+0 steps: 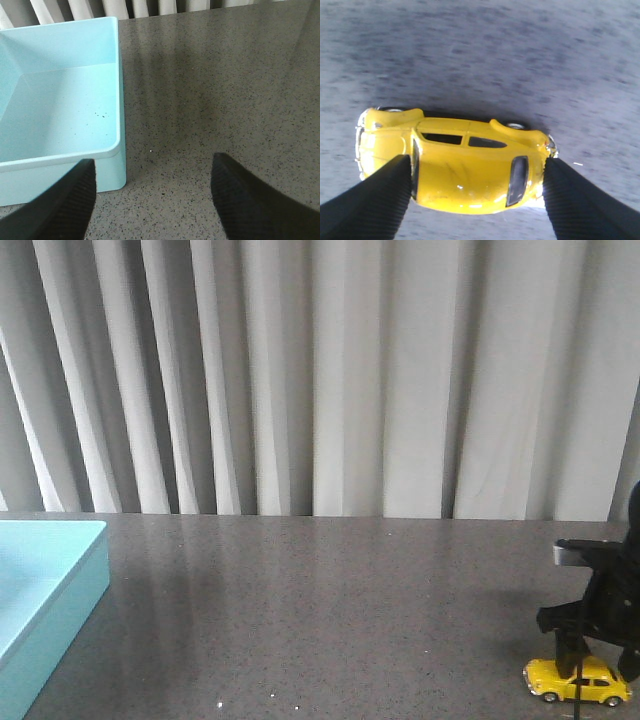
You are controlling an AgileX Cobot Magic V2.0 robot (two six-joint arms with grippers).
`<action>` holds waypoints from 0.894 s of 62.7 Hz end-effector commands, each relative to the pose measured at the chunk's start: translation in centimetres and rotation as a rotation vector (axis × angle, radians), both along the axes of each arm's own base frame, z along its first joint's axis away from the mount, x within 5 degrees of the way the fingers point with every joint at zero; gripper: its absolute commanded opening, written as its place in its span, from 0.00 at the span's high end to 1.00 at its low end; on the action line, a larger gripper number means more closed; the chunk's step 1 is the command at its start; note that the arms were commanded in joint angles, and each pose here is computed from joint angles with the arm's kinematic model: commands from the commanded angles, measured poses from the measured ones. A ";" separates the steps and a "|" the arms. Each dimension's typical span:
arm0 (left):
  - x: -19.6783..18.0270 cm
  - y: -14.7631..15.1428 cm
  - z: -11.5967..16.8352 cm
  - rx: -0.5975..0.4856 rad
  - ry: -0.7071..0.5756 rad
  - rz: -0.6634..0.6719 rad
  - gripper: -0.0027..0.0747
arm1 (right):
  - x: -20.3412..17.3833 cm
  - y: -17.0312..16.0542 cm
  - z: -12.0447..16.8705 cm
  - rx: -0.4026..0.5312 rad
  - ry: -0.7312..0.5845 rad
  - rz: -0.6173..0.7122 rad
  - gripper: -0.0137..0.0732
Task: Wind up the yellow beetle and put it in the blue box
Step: 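Lower the right gripper and press down on the yellow car, then drag the car back toward the robot with the right gripper, then release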
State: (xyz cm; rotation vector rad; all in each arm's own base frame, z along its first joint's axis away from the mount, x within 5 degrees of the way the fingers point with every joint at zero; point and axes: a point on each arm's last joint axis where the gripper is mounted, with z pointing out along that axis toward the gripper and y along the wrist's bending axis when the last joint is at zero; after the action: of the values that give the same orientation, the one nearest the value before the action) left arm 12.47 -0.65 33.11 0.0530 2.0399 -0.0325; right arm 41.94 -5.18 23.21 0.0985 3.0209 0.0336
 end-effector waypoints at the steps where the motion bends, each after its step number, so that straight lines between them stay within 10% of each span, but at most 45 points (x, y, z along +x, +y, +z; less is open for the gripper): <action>1: 0.4 0.0 1.6 -0.010 -0.092 0.003 0.34 | -1.2 -3.4 1.7 -0.047 0.009 -0.013 0.24; 28: 0.4 0.0 1.6 -0.010 -0.092 0.003 0.34 | -5.5 -14.9 1.7 -0.013 -0.003 -0.208 0.24; 56: 0.4 0.0 1.6 -0.010 -0.092 0.003 0.34 | -5.9 -15.0 4.4 0.020 -0.154 -0.197 0.24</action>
State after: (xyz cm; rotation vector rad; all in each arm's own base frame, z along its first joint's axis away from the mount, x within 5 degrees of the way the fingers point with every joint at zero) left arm 12.47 -0.65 33.11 0.0530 2.0399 -0.0325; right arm 36.93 -20.69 23.37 0.4248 2.9412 0.0835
